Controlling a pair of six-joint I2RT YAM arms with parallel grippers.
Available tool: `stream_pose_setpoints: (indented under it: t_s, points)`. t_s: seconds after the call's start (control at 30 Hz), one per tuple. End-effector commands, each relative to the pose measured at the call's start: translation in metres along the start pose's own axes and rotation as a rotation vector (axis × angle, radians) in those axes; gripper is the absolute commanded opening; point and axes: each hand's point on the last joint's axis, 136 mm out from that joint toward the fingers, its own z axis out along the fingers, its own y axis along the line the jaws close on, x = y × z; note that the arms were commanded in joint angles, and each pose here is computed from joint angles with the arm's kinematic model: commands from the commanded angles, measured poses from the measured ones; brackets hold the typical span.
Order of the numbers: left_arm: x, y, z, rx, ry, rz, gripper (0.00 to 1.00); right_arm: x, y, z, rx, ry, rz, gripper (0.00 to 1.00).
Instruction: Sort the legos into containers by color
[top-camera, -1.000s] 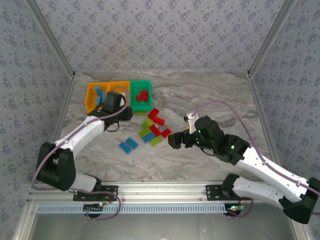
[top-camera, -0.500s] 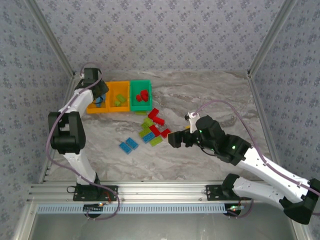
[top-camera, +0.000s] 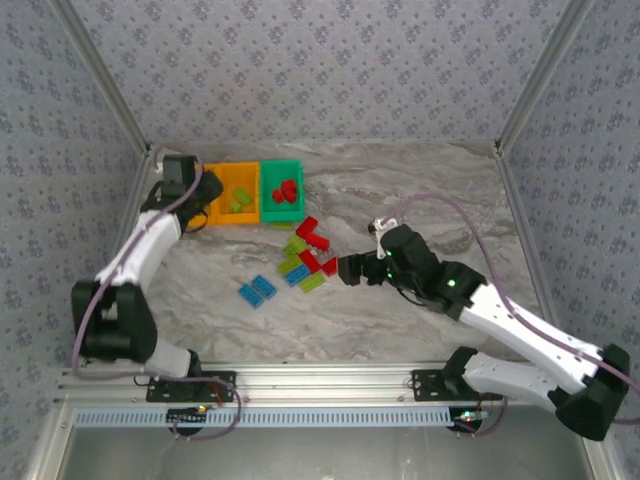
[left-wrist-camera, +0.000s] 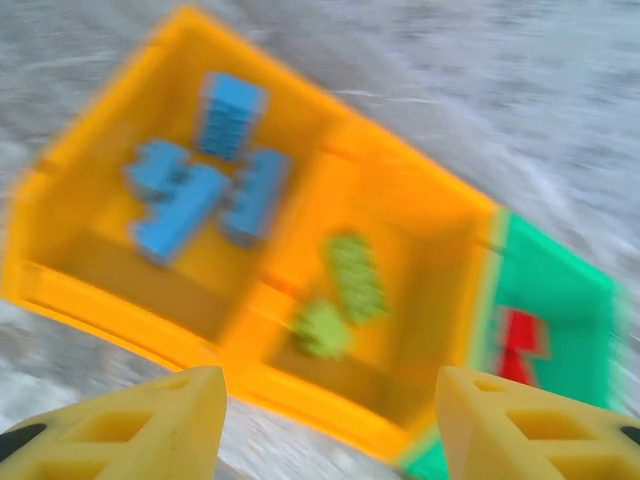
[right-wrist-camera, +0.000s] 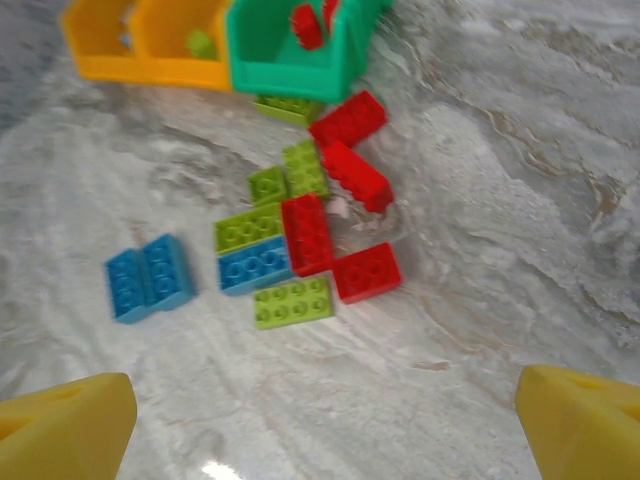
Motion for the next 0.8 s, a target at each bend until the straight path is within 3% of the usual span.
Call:
stream_pose_setpoints:
  t_s: [0.0,0.07,0.2,0.4,0.43,0.57,0.67,0.77]
  points:
    - [0.019,-0.067,-0.056,0.229,-0.038,0.233,0.58,-0.009,-0.011,0.025,0.048,0.020,0.010,1.00]
    - [0.055,-0.088,-0.089,0.323,0.022,0.450,0.60,-0.007,-0.014,0.045,0.060,0.064,0.014,1.00]
    - [0.106,-0.093,-0.145,0.438,0.108,0.769,0.67,0.003,-0.019,0.083,0.062,0.149,0.066,1.00]
    - [0.180,-0.074,-0.205,0.647,0.214,1.178,0.93,0.023,-0.036,0.136,0.168,0.276,0.345,0.99]
    - [0.187,-0.072,-0.207,0.667,0.196,1.216,0.98,0.028,-0.039,0.144,0.199,0.297,0.394,0.98]
    - [0.198,-0.071,-0.202,0.692,0.136,1.229,0.99,0.056,-0.042,0.165,0.315,0.382,0.493,0.89]
    - [0.197,-0.066,-0.192,0.634,0.135,1.256,0.99,0.056,-0.038,0.170,0.411,0.362,0.549,0.85]
    - [0.197,-0.060,-0.182,0.575,0.145,1.281,0.99,0.065,-0.040,0.166,0.539,0.391,0.556,0.74]
